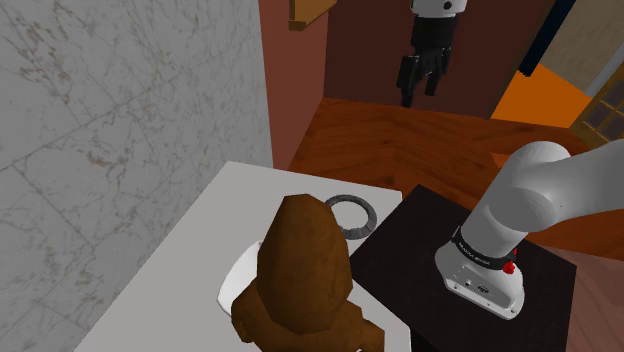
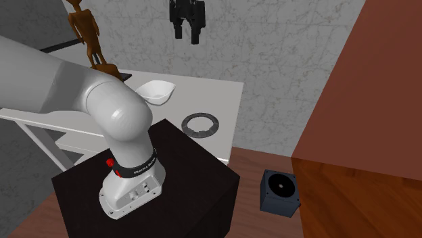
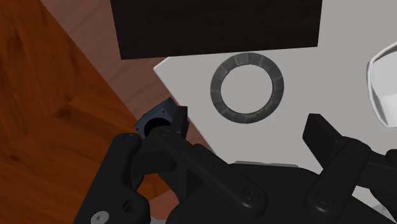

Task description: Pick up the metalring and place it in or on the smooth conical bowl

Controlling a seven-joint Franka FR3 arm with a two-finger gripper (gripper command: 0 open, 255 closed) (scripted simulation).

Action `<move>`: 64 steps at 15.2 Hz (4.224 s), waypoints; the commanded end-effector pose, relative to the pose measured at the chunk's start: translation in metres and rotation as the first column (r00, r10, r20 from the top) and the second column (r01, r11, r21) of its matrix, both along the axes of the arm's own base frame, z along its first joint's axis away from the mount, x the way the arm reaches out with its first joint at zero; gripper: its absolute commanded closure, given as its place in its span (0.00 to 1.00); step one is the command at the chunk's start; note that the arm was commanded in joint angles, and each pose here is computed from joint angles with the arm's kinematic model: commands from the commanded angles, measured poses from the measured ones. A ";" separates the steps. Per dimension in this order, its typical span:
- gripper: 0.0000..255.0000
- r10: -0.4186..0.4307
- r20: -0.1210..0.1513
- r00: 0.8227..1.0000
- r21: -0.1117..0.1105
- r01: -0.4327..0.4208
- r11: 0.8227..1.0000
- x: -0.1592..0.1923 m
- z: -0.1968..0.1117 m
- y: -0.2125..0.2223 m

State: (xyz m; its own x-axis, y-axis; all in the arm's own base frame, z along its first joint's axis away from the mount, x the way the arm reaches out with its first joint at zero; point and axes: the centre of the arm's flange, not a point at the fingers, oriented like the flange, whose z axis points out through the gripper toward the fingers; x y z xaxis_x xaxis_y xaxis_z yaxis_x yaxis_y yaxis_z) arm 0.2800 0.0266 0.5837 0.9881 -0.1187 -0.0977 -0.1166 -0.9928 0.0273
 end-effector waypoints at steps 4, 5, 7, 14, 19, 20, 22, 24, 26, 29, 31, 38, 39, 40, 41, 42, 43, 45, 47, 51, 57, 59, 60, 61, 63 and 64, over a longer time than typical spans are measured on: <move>0.00 0.006 0.002 1.000 0.005 -0.006 1.000 0.009 -0.037 0.011; 0.00 0.009 0.002 1.000 0.007 -0.009 1.000 0.012 -0.049 0.014; 0.00 0.013 0.003 1.000 0.011 -0.013 1.000 0.018 -0.073 0.022; 0.00 0.028 0.008 1.000 0.023 -0.028 0.999 0.040 -0.158 0.048; 0.00 0.038 0.011 0.999 0.032 -0.039 0.999 0.055 -0.219 0.068; 0.00 0.040 0.011 0.999 0.034 -0.041 0.999 0.058 -0.231 0.072; 0.00 0.045 0.012 0.999 0.038 -0.045 0.998 0.064 -0.255 0.081; 0.00 0.049 0.014 0.999 0.041 -0.049 0.998 0.070 -0.279 0.089; 0.00 0.053 0.015 0.998 0.045 -0.054 0.998 0.076 -0.303 0.097; 0.00 0.059 0.017 0.998 0.050 -0.060 0.997 0.085 -0.339 0.110; 0.00 0.064 0.018 0.998 0.053 -0.065 0.996 0.091 -0.363 0.119; 0.00 0.067 0.019 0.998 0.056 -0.068 0.996 0.093 -0.407 0.126; 0.00 0.067 0.019 0.998 0.056 -0.068 0.996 0.093 -0.412 0.126; 0.00 0.067 0.019 0.998 0.056 -0.068 0.996 0.092 -0.417 0.127; 0.00 0.067 0.019 0.998 0.056 -0.068 0.996 0.092 -0.420 0.127; 0.00 0.067 0.019 0.998 0.056 -0.068 0.996 0.092 -0.420 0.127; 0.00 0.067 0.019 0.998 0.056 -0.068 0.996 0.092 -0.420 0.127; 0.00 0.067 0.019 0.998 0.056 -0.068 0.996 0.092 -0.420 0.127; 0.00 0.067 0.019 0.998 0.056 -0.068 0.996 0.092 -0.420 0.127; 1.00 0.067 0.019 0.998 0.056 -0.068 0.996 0.092 -0.420 0.127; 1.00 0.067 0.019 0.998 0.056 -0.068 0.996 0.092 -0.420 0.128; 1.00 0.067 0.019 0.998 0.056 -0.068 0.996 0.092 -0.415 0.127; 1.00 0.067 0.019 0.998 0.056 -0.068 0.996 0.092 -0.410 0.127; 1.00 0.067 0.019 0.998 0.056 -0.068 0.996 0.092 -0.405 0.127; 1.00 0.067 0.019 0.998 0.056 -0.068 0.996 0.092 -0.394 0.127; 1.00 0.067 0.019 0.998 0.056 -0.068 0.996 0.092 -0.389 0.127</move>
